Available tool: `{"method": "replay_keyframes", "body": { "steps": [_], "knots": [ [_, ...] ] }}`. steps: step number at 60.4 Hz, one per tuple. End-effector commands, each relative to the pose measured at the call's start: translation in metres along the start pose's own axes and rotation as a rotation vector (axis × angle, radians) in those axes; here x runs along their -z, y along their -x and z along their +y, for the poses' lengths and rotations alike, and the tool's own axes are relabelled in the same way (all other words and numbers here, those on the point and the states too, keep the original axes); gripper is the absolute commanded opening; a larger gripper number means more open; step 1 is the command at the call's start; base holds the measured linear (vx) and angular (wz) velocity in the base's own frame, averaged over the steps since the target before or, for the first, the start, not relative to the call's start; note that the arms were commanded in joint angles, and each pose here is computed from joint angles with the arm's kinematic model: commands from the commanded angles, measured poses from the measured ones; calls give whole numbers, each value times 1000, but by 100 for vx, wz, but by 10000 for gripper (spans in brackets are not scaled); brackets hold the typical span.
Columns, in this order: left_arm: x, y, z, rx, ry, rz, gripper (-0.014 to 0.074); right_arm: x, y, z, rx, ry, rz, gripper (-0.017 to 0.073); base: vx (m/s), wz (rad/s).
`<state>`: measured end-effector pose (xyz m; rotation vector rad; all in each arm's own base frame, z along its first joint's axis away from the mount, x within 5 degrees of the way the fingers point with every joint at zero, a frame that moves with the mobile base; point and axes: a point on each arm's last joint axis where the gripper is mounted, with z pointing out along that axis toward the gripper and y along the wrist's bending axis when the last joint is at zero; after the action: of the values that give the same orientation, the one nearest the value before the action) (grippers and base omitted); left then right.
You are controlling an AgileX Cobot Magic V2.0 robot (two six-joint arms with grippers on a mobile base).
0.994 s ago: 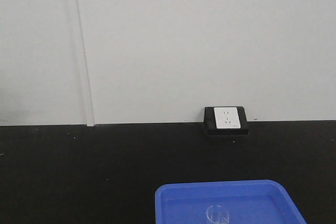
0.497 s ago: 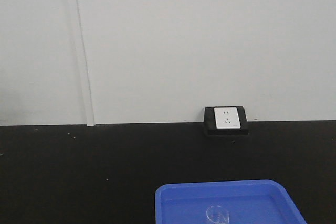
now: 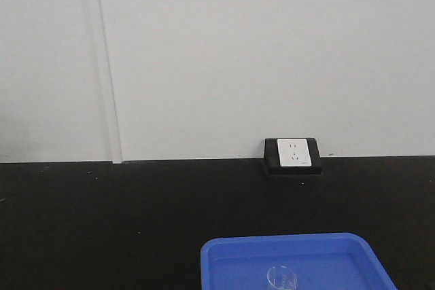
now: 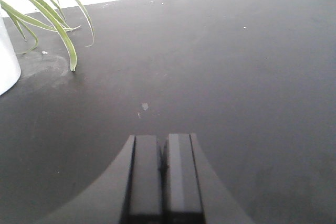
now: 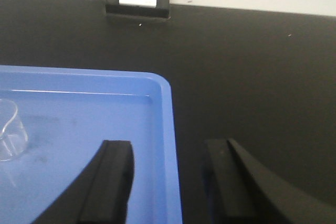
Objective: Move beaker to silver tray on left bench
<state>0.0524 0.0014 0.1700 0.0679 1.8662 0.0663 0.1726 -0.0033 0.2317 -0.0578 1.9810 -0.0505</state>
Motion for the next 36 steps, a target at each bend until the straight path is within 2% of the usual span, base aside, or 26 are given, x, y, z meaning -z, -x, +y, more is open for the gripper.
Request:
{"method": "replay_keyframes", "body": {
  "steps": [1, 5, 8, 13, 16, 19, 23, 32, 36],
  "knots": [
    [-2, 1, -1, 2, -5, -63, 1, -15, 21, 2, 44, 30, -161, 430, 0, 0],
    [-2, 1, -1, 2, -5, -63, 1, -28, 17, 6, 102, 68, -165, 430, 0, 0],
    [-2, 1, -1, 2, -5, -63, 1, -36, 14, 11, 175, 115, -175, 430, 0, 0],
    [-2, 1, -1, 2, -5, -63, 1, -49, 6, 30, 297, 250, -174, 430, 0, 0],
    [-2, 1, -1, 2, -5, -63, 1, -54, 0, 44, 338, 337, -179, 430, 0, 0],
    [-2, 1, -1, 2, -5, -63, 1, -61, -6, 57, 349, 407, -175, 430, 0, 0],
    [-2, 1, -1, 2, -5, -63, 1, -70, -13, 68, 347, 460, -168, 430, 0, 0],
    [-2, 1, -1, 2, -5, -63, 1, -95, -27, 77, 275, 469, -103, 430, 0, 0],
    [-2, 1, -1, 2, -5, -63, 1, -103, -30, 82, 266, 486, -102, 430, 0, 0]
  ]
}}
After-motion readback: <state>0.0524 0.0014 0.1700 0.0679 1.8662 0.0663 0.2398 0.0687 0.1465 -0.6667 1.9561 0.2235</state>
